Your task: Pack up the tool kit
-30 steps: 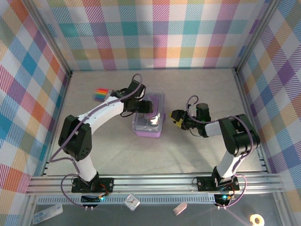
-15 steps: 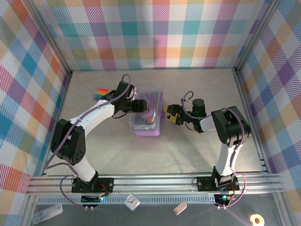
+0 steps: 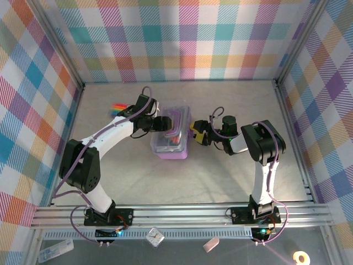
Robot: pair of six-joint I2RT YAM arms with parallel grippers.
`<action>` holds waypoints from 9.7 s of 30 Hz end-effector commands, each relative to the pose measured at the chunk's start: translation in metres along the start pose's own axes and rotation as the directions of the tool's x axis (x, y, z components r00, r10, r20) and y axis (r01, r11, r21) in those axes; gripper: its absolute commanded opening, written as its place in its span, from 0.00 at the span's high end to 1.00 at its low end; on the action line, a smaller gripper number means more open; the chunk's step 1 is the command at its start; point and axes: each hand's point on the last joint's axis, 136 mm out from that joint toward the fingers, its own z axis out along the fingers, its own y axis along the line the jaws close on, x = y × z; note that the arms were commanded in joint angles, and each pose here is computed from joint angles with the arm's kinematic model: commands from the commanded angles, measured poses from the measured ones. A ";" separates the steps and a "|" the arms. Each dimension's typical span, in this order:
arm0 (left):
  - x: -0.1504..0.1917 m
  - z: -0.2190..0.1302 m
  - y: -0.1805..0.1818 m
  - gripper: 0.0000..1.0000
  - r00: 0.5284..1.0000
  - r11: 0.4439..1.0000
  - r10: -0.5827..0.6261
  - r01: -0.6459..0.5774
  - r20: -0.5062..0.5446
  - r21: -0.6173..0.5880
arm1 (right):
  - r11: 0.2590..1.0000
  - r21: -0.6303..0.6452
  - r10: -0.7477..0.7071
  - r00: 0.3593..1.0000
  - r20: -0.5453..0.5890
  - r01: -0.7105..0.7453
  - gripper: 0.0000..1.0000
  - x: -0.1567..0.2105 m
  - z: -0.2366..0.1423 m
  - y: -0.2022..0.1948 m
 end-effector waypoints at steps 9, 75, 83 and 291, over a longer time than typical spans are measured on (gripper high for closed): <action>0.084 0.020 0.063 0.27 0.951 0.972 -0.110 0.042 -0.288 -0.231 | 0.990 -0.104 -0.104 0.993 -0.056 0.098 0.19 0.022 -0.002 0.055; 0.099 0.048 0.037 0.29 0.928 0.929 -0.019 -0.121 -0.372 -0.350 | 0.971 0.140 -0.194 0.981 -0.009 0.194 0.35 0.013 0.000 0.070; 0.100 0.050 0.029 0.29 0.929 0.947 -0.016 -0.105 -0.369 -0.303 | 0.964 0.134 -0.227 0.973 -0.027 0.229 0.35 0.018 -0.002 0.077; -0.087 -0.098 -0.078 0.00 0.942 0.972 0.218 -0.185 0.255 -0.147 | 0.706 0.688 -0.467 0.842 0.270 0.171 0.26 -0.006 -0.156 0.009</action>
